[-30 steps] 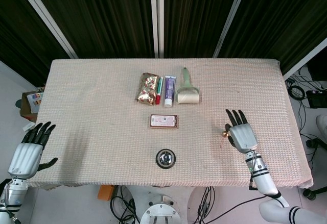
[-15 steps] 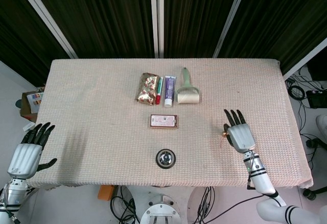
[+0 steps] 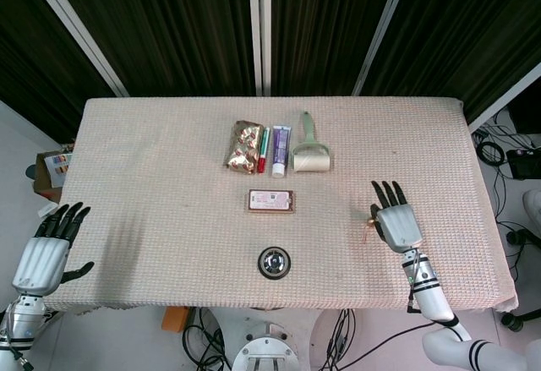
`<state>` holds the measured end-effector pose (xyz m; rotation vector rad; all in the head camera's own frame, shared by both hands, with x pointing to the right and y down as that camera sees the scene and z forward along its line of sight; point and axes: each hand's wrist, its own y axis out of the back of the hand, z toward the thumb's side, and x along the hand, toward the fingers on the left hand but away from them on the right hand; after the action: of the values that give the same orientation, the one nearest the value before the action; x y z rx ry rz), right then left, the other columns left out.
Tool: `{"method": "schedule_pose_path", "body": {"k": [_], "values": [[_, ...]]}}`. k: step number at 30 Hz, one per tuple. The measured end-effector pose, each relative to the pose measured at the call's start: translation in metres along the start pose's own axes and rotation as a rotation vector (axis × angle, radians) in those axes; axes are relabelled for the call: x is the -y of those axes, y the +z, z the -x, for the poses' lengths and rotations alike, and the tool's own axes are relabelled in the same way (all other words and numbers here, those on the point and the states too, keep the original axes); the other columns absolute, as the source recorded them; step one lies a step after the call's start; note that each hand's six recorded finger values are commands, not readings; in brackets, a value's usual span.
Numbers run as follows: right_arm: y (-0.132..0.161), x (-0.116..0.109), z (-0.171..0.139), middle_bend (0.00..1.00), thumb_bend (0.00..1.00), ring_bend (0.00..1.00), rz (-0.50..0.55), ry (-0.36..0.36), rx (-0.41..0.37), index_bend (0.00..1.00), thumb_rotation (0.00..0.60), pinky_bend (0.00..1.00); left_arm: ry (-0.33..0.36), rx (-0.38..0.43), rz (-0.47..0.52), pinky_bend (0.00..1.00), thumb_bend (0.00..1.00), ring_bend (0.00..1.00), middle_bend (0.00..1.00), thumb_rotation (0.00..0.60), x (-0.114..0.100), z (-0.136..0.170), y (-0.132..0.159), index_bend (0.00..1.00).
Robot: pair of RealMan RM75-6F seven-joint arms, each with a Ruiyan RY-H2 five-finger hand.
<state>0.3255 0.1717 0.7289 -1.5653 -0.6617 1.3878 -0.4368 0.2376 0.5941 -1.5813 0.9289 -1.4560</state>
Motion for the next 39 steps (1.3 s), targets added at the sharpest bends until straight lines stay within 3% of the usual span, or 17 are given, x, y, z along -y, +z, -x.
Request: {"method": "schedule_pose_path", "body": {"k": [16, 30, 34, 39], "values": [[0.001, 0.003, 0.001, 0.07, 0.33, 0.00, 0.005, 0.001, 0.006, 0.57, 0.600, 0.00, 0.002, -0.001, -0.001, 0.17, 0.10, 0.04, 0.06, 0.600, -0.001, 0.000, -0.001, 0.08], [0.002, -0.010, 0.002, 0.11, 0.36, 0.00, 0.035, -0.055, 0.002, 0.66, 0.600, 0.00, 0.005, 0.002, -0.004, 0.17, 0.10, 0.04, 0.06, 0.600, -0.004, 0.000, 0.000, 0.08], [0.006, -0.025, 0.001, 0.14, 0.36, 0.00, 0.096, -0.093, -0.018, 0.70, 0.600, 0.00, 0.003, 0.003, -0.003, 0.17, 0.10, 0.04, 0.06, 0.600, -0.003, 0.000, 0.001, 0.08], [0.012, -0.051, -0.003, 0.19, 0.37, 0.00, 0.258, -0.139, -0.058, 0.76, 0.600, 0.00, -0.002, 0.004, 0.000, 0.17, 0.10, 0.04, 0.06, 0.600, -0.001, 0.000, 0.001, 0.08]]}}
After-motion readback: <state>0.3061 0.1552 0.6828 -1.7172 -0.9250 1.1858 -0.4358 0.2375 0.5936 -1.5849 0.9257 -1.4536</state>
